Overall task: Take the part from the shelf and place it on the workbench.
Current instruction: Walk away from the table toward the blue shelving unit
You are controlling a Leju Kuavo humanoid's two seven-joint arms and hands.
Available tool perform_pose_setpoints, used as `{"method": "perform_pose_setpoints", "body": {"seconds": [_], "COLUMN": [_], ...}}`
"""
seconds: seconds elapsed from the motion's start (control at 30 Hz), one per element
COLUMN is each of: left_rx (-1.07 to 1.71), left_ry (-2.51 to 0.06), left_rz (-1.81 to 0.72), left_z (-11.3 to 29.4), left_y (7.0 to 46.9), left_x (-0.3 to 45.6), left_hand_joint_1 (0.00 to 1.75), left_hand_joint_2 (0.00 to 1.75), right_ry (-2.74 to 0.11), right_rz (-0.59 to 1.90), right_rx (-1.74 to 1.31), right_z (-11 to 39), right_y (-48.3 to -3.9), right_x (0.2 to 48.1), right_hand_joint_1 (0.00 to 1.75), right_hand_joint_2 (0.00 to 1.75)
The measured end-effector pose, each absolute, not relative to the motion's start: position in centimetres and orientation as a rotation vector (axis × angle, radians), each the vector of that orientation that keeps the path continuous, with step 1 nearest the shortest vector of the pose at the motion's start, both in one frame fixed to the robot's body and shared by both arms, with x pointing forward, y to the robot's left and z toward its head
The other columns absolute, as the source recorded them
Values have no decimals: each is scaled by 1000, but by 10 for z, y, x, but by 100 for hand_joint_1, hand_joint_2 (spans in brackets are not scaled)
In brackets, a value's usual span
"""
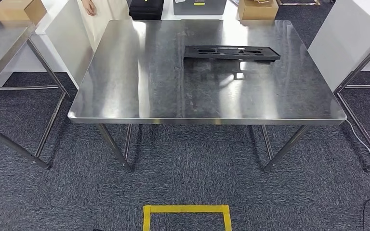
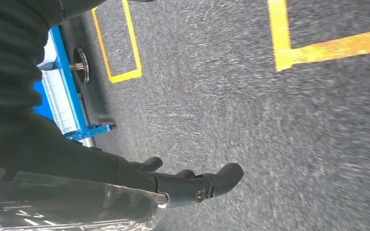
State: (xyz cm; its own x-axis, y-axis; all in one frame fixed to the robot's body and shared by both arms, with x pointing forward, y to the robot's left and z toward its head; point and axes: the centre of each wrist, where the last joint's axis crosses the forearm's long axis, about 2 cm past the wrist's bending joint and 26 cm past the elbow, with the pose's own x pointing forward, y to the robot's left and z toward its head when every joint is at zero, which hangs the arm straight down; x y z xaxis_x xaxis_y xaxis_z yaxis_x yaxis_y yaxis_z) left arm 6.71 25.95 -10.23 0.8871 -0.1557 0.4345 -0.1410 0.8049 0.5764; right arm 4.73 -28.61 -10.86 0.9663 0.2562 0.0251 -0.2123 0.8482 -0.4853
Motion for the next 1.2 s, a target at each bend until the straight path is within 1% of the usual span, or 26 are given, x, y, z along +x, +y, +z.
{"method": "perform_pose_setpoints", "body": {"seconds": [1.2], "left_rx": [648], "left_ry": [-495], "left_rz": [-33], "left_z": [-101], "left_y": [254], "left_x": [70], "left_hand_joint_1": [0], "left_hand_joint_2": [0], "right_ry": [-82], "right_rz": [250], "right_rx": [-488], "right_z": [-109], "right_y": [-285], "right_x": [46], "right_hand_joint_1": [0], "right_hand_joint_2": [175]}}
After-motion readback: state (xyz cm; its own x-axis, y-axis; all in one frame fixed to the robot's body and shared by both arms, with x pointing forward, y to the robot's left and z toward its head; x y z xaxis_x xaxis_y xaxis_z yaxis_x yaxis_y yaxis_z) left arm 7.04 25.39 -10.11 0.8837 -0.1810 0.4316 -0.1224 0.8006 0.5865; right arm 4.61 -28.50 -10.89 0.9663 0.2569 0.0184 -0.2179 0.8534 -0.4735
